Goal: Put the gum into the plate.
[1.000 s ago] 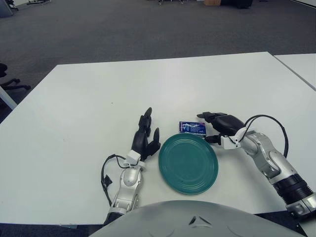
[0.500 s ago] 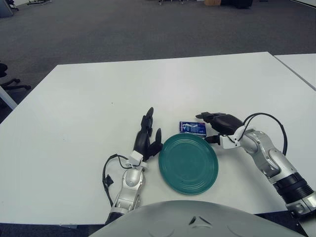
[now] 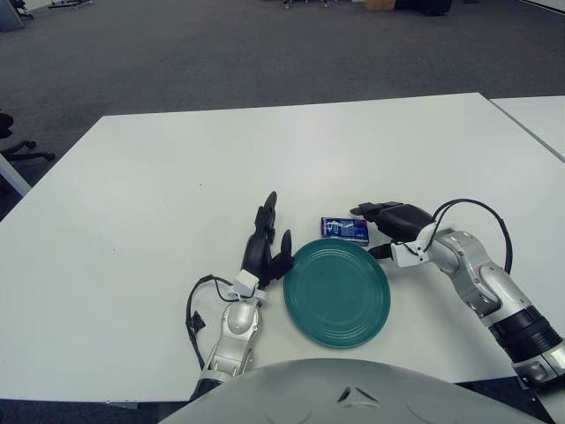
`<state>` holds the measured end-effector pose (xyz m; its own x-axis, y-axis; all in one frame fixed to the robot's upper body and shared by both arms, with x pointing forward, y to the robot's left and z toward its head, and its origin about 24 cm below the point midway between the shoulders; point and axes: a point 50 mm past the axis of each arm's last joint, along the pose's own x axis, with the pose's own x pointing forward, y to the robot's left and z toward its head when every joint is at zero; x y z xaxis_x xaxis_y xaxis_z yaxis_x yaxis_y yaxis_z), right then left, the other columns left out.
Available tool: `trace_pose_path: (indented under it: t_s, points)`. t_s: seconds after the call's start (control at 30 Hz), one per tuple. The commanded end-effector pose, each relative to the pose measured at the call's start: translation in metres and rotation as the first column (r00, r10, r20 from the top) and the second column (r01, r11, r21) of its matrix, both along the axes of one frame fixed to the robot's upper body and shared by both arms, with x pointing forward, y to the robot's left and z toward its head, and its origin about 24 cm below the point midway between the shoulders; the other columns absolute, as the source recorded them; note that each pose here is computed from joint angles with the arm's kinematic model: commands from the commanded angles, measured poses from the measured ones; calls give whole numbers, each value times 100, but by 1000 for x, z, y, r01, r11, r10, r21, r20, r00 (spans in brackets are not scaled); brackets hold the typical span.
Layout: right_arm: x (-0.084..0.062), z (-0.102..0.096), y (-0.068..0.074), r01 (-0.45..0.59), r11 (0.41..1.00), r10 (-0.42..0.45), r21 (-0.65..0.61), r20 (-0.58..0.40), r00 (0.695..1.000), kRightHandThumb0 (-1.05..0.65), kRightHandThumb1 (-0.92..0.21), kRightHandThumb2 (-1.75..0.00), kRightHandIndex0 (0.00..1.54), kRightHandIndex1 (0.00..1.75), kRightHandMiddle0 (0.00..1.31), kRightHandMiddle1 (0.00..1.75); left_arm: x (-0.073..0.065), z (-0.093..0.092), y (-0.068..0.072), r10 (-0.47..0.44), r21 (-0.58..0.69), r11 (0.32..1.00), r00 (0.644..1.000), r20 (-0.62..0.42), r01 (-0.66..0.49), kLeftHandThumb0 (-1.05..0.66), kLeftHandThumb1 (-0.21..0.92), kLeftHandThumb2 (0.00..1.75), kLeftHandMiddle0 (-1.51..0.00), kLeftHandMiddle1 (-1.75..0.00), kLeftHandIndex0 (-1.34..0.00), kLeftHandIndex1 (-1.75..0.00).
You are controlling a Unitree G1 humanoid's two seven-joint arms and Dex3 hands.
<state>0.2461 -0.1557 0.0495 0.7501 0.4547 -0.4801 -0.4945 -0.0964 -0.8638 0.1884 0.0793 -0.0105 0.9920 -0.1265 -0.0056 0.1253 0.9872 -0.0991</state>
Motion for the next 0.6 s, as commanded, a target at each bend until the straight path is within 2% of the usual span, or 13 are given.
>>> trace_pose_path:
  t_s: [0.0, 0.57]
  points:
    - [0, 2, 7, -17, 1000, 17, -10, -11, 1000, -79, -92, -30, 32, 1, 0, 37, -5, -8, -12, 10, -51, 999, 998, -65, -14, -83, 92, 78, -3, 0, 0, -17]
    - [3, 1, 17, -31, 999, 31, -9, -19, 999, -78, -92, -30, 33, 2, 0, 37, -3, -7, -16, 24, -69, 997, 998, -55, -28, -85, 92, 81, -7, -1, 0, -26]
